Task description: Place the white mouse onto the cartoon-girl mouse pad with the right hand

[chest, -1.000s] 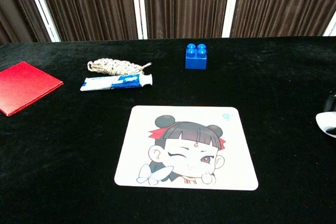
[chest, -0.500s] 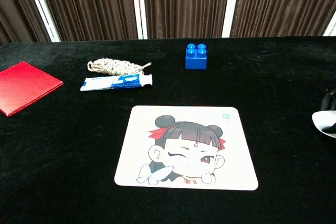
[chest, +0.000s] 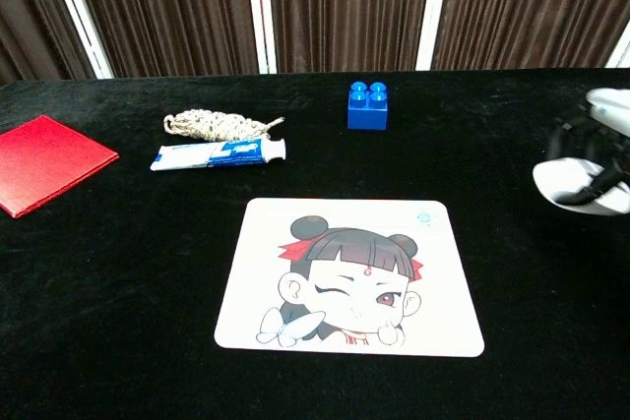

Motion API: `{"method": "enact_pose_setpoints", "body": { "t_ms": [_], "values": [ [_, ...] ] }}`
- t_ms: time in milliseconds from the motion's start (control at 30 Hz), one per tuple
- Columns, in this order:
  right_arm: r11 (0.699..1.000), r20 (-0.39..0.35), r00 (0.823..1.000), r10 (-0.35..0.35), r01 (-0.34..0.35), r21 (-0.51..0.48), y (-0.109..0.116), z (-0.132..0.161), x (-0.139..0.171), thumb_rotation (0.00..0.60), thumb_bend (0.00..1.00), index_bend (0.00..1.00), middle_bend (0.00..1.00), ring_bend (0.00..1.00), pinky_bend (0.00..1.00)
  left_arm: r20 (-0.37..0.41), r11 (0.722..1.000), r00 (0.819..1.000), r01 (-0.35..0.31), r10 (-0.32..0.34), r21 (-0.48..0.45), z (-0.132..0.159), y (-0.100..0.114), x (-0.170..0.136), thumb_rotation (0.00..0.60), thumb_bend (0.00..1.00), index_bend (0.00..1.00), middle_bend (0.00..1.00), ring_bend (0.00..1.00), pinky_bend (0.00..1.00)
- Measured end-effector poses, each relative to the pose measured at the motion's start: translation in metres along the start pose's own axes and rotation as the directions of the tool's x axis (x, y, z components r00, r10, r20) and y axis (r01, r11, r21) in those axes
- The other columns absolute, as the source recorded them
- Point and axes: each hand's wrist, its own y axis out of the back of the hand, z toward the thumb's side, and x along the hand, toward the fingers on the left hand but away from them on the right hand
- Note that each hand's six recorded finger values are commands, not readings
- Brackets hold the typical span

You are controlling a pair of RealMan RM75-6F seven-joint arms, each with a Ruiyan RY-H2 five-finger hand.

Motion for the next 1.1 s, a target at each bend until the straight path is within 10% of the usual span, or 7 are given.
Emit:
{"method": "enact_pose_setpoints", "body": {
  "t_ms": [267, 1100],
  "values": [
    [0.989, -0.328, 0.944, -0.025, 0.07, 0.128, 0.022, 0.067, -0.016, 0.6, 0.21, 0.63, 0.61, 0.49, 0.76, 0.0, 1.0, 1.0, 0.001, -0.001, -0.002, 0.0, 0.0, 0.0, 0.6, 0.26, 0.0, 0.0, 0.0, 0.0],
    [0.879, -0.785, 0.594, 0.175, 0.266, 0.397, -0.021, 0.16, -0.006, 0.6, 0.2, 0.64, 0.61, 0.49, 0.75, 0.003, 1.0, 1.0, 0.015, -0.015, -0.001, 0.0, -0.001, 0.001, 0.6, 0.26, 0.0, 0.0, 0.0, 0.0]
  ]
}}
